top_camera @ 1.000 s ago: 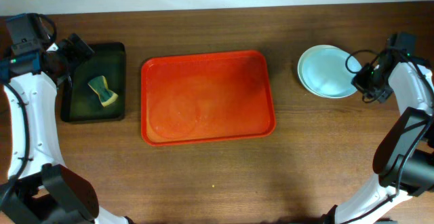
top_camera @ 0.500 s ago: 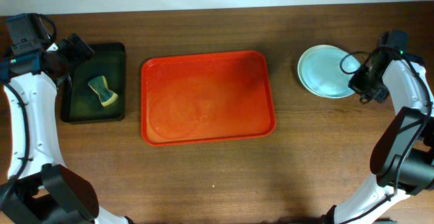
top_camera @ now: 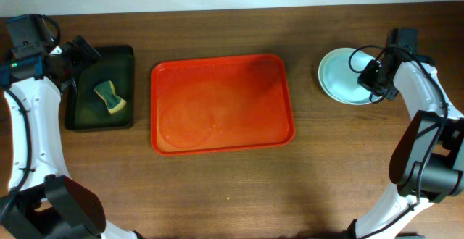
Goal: Clean dirty plates on tray and stack at the side
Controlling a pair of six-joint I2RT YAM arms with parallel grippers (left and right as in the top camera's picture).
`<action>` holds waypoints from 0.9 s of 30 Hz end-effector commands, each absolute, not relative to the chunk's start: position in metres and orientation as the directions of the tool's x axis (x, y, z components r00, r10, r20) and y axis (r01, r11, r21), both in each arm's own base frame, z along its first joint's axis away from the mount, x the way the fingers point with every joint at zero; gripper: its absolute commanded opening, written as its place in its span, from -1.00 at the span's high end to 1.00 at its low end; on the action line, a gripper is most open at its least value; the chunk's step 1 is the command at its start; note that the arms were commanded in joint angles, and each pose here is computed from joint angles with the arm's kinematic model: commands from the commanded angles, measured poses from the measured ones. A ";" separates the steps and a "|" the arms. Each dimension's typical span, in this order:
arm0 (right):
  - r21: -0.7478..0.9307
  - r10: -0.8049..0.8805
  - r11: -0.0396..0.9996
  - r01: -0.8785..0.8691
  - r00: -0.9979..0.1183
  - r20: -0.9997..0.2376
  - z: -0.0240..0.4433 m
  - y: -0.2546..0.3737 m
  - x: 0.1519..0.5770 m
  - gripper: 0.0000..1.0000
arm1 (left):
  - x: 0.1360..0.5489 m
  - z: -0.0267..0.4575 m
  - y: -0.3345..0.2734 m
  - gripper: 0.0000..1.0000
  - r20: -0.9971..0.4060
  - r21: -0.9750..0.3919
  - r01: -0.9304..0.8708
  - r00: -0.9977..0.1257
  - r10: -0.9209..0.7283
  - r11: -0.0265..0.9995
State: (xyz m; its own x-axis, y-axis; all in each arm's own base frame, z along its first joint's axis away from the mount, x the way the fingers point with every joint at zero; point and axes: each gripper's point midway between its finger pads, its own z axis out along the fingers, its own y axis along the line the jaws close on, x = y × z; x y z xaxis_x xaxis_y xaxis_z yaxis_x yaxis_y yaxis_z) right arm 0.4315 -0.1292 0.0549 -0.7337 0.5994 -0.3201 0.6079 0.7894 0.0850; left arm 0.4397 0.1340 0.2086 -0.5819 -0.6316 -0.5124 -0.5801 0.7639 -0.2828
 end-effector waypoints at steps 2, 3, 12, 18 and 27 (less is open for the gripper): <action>-0.061 0.610 0.738 0.672 -0.704 -0.364 0.069 -0.162 0.418 0.92 | 0.441 0.210 0.134 -0.99 -0.513 -0.291 -0.575 -0.581 -0.632 0.765; -0.088 0.635 0.702 0.706 -0.678 -0.371 0.072 -0.172 0.411 0.92 | 0.441 0.210 0.134 -0.99 -0.513 -0.291 -0.575 -0.581 -0.632 0.765; 0.061 0.686 0.711 0.701 -0.672 -0.278 0.036 -0.160 0.412 0.92 | 0.441 0.210 0.134 -0.98 -0.513 -0.291 -0.575 -0.581 -0.632 0.765; 0.101 0.557 0.824 0.557 -0.765 -0.325 0.042 -0.122 0.440 0.92 | 0.441 0.210 0.134 -0.99 -0.513 -0.291 -0.575 -0.581 -0.632 0.765; 0.021 0.549 0.807 0.590 -0.736 -0.397 0.170 -0.130 0.394 0.91 | 0.441 0.210 0.134 -0.98 -0.513 -0.290 -0.575 -0.581 -0.632 0.765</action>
State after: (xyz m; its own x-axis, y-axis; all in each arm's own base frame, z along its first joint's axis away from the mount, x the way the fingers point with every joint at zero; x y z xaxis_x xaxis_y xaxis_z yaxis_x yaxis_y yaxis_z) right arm 0.4097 -0.1302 0.1057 -0.7658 0.5686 -0.3005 0.5933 0.8049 0.0109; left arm 0.4397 0.1340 0.2086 -0.5819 -0.6316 -0.5124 -0.5801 0.7639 -0.2828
